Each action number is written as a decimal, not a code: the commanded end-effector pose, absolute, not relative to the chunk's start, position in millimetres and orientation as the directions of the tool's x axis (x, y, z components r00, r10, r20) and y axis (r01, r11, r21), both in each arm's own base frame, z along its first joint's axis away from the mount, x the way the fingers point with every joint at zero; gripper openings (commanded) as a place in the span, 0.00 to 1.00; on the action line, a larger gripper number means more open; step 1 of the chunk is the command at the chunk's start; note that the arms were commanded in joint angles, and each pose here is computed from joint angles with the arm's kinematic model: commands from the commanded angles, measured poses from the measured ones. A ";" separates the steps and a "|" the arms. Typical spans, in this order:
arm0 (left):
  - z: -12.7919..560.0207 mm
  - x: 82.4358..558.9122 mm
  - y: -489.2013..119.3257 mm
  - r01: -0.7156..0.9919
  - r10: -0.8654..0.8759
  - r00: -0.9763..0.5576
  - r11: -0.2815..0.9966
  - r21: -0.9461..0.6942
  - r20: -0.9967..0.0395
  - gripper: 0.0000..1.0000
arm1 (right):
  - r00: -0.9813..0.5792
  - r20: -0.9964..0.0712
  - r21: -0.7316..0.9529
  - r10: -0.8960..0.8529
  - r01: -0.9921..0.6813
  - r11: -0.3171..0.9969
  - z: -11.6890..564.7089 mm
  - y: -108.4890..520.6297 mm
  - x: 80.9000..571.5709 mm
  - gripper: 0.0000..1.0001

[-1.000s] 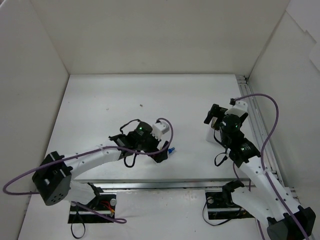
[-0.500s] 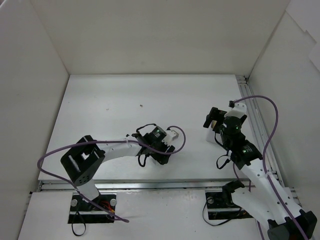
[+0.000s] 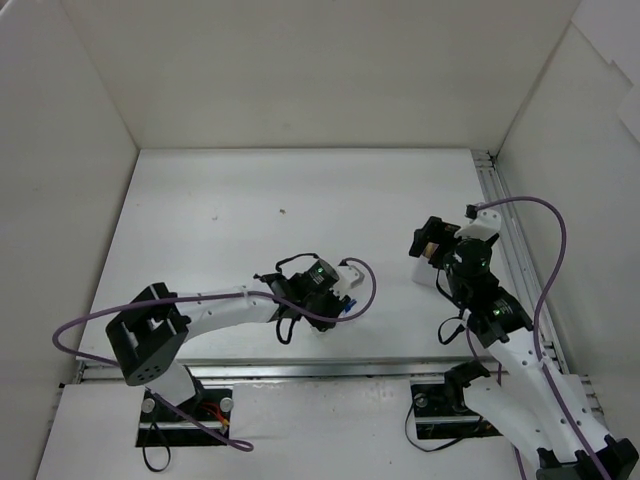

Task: Sort the stationery into containers
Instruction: Pick up the pen from the center of the board, then place the pen in the storage box.

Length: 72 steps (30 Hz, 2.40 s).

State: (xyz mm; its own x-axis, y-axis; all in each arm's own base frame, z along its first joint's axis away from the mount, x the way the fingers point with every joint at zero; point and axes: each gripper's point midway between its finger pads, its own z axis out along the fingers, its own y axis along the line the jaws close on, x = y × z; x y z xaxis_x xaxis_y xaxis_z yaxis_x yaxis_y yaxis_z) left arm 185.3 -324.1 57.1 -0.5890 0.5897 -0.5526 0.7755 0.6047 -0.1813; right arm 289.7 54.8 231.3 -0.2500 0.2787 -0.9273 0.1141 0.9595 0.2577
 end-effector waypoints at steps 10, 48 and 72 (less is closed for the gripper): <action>198.3 241.6 -320.1 0.710 0.333 -0.314 0.704 0.013 -0.889 0.00 | -0.367 -0.896 0.347 0.248 -0.234 0.908 252.1 122.3 280.0 0.98; 281.5 268.1 -367.0 0.746 0.148 -0.156 0.666 -0.018 -0.977 0.08 | -0.507 -0.736 0.659 0.449 -0.384 0.647 251.7 237.4 298.7 0.13; 203.7 287.9 -248.2 0.457 0.026 -0.448 0.866 -0.204 -0.894 1.00 | 0.028 -0.955 0.255 0.295 0.584 0.771 288.5 -38.2 265.1 0.00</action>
